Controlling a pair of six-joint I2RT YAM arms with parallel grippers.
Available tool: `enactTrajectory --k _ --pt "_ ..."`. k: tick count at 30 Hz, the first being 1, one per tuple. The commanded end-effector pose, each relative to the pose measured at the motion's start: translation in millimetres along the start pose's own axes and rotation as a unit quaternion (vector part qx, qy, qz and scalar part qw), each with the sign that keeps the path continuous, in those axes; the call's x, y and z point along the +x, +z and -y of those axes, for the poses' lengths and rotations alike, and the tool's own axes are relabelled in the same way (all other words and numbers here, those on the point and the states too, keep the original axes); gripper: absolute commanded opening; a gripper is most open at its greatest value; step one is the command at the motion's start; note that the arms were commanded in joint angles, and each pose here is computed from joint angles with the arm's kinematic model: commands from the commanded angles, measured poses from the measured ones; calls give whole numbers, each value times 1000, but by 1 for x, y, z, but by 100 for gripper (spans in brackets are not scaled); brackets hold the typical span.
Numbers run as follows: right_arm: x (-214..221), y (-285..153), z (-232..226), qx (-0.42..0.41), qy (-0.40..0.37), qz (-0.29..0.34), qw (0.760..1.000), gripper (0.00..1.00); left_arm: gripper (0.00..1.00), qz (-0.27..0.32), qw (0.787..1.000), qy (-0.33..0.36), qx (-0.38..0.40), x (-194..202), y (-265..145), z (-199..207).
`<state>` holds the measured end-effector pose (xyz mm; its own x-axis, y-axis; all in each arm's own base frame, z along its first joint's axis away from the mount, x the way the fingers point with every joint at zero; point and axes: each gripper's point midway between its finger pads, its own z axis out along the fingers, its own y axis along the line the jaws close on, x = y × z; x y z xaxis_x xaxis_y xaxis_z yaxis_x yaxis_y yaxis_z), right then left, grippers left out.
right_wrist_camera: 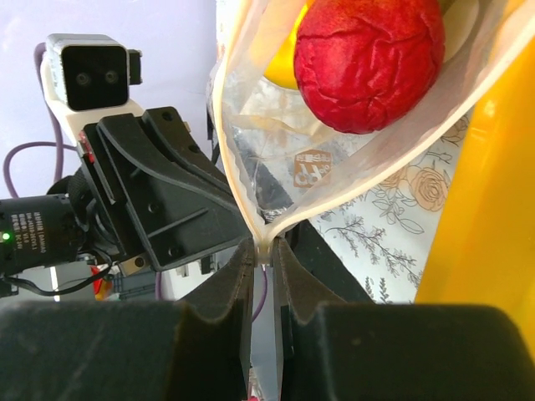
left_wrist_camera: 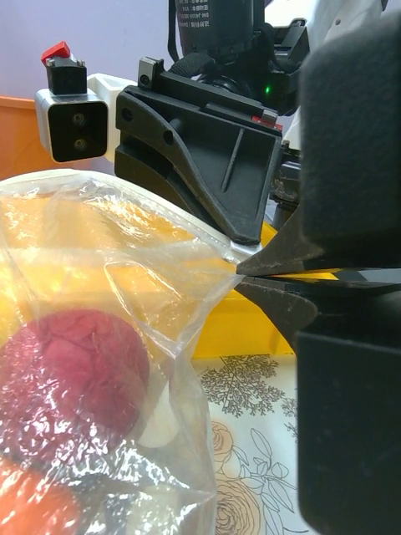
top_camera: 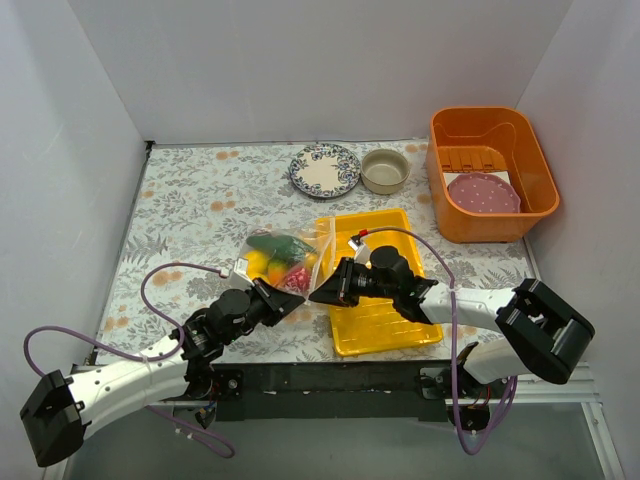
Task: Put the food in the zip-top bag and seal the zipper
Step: Zip the zipper food storage bag at the center of the board.
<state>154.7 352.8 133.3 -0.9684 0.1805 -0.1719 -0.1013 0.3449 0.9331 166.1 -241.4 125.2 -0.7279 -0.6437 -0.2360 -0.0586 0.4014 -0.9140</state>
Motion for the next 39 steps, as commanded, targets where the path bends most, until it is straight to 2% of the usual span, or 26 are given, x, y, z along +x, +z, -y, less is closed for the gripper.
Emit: enactTrajectory --k 1,10,21,24,25,26,31,39 --pt "-22 1 -21 -16 -26 46 998 11 0 -20 999 -35 -5 5 -6 8" --pt "-24 -3 -20 -19 -12 60 998 11 0 -28 999 -23 -14 7 -7 10" --pt "-16 1 -17 -25 6 38 999 10 0 -28 999 -18 -29 7 -4 5" --pt "-14 2 -16 -24 8 32 999 9 9 -19 999 -32 -18 5 -6 6" --pt "-12 1 -14 -23 11 31 999 9 20 -15 999 -35 -14 3 -6 5" --pt "-12 1 -13 -24 13 32 999 9 22 -11 999 -38 -8 2 -7 7" --pt "-11 -1 -10 -22 18 34 999 9 27 4 998 -55 16 -4 -10 12" --pt "-9 0 -15 -38 28 27 999 8 26 -3 998 -55 21 0 -6 13"
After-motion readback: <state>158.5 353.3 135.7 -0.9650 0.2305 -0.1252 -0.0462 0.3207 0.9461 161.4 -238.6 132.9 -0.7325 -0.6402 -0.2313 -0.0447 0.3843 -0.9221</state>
